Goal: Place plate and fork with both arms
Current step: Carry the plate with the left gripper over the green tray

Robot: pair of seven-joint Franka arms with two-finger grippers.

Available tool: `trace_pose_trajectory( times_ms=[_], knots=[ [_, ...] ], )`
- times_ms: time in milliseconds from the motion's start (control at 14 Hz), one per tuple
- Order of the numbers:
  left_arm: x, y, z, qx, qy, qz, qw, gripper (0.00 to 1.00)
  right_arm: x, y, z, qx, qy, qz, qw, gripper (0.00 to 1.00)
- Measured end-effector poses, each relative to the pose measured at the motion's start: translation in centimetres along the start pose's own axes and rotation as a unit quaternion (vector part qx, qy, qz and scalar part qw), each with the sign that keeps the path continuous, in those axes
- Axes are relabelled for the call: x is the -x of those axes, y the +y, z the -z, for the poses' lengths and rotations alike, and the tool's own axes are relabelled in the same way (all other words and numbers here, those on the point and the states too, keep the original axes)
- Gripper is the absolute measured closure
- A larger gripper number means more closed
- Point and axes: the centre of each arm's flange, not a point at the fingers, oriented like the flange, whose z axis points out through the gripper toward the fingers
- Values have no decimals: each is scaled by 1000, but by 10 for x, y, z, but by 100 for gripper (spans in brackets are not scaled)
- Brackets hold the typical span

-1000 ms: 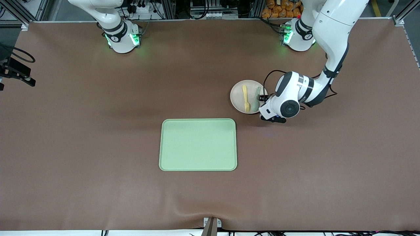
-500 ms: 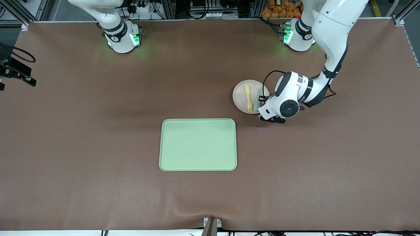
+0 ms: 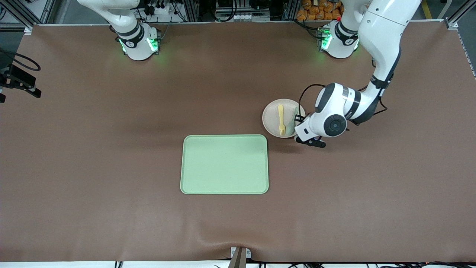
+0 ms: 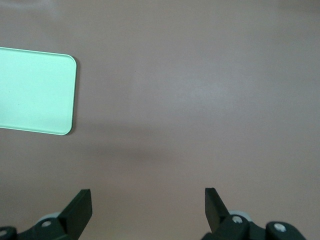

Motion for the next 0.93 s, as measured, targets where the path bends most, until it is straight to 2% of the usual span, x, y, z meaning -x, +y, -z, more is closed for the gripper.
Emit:
trace_pose_trajectory(
  times_ms=[286,500,643,929],
  knots=[
    [-15,-22,44,15,29,18,999,96,0,0,0,0,0,0,1000,0],
    [-29,-25,113,78,61,43,994,96,0,0,0,0,0,0,1000,0],
    [-37,-19,151,101,78,41,991,96,0,0,0,0,0,0,1000,0],
    [-71,2,146,117,78,35,990,96,0,0,0,0,0,0,1000,0]
  ],
)
